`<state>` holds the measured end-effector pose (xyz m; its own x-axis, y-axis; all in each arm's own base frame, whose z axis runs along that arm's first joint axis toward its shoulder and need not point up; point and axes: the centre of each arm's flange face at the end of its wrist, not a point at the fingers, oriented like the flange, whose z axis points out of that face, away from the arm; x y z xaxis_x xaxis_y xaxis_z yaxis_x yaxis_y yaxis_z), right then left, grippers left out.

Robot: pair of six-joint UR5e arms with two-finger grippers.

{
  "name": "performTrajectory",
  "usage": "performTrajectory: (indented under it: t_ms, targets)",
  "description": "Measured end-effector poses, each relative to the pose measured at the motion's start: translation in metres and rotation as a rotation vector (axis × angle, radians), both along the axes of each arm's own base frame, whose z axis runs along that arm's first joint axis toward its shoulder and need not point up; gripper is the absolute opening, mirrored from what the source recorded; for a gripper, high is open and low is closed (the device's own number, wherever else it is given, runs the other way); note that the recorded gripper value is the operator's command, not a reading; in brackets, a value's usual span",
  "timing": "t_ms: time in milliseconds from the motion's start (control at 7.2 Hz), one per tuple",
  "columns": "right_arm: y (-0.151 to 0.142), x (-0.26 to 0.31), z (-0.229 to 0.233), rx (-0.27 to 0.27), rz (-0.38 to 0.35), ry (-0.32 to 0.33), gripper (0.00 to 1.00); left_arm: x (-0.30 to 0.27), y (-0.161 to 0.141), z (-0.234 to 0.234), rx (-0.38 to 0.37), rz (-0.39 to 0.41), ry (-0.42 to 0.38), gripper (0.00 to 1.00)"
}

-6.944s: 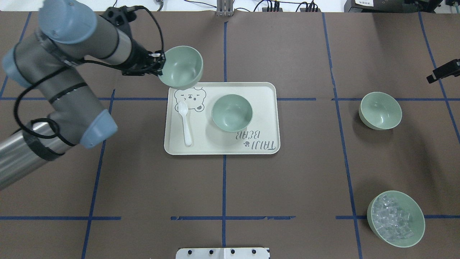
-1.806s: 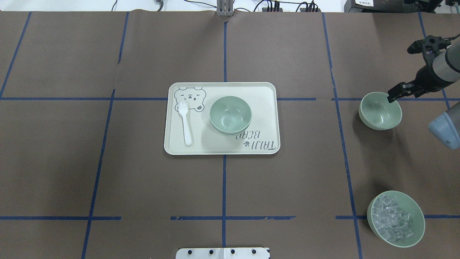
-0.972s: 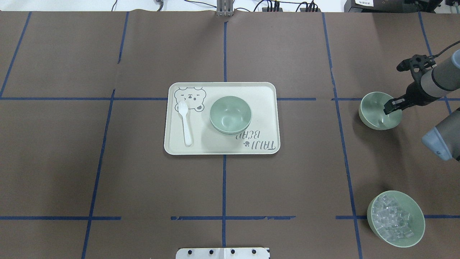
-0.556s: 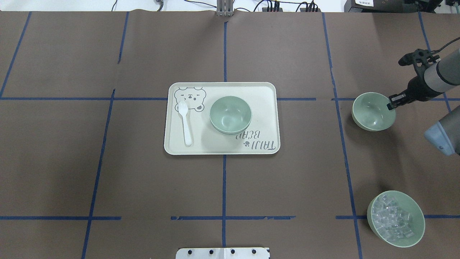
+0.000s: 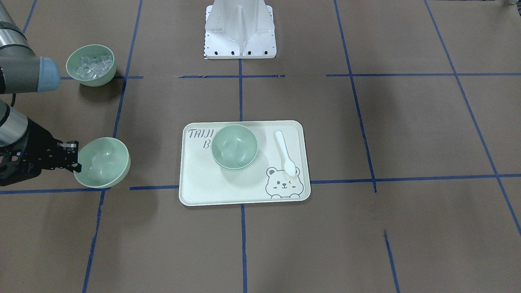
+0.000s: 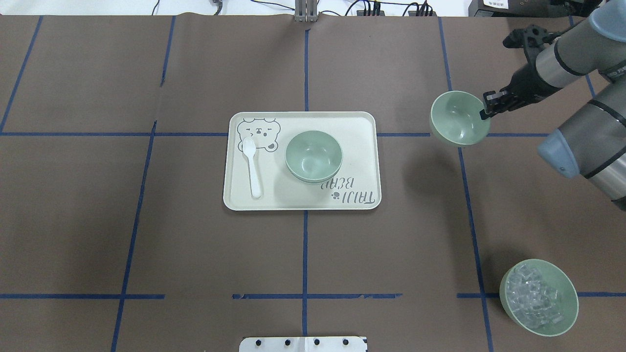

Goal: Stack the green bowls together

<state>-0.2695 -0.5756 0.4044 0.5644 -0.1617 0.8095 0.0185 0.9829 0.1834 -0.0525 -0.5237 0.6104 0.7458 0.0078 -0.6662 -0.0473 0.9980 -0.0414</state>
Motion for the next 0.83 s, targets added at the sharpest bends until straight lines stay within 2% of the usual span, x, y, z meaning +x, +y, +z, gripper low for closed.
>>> performTrajectory:
  t_ms: [278,417,694,833]
  targets:
    - [0.008,-0.068,-0.085,-0.076,0.028,-0.070,0.00,0.003,0.010,0.003,-0.015,-0.005,0.062,1.00]
    - [0.018,-0.106,-0.123,-0.108,0.039,-0.079,0.00,0.003,0.013,0.002,-0.014,-0.005,0.077,1.00]
    - [0.042,-0.175,-0.188,-0.131,0.059,-0.016,0.00,0.004,0.014,0.000,-0.011,-0.005,0.085,1.00]
    - [0.053,-0.197,-0.201,-0.126,0.061,0.014,0.00,0.004,0.014,0.000,-0.010,-0.005,0.086,1.00]
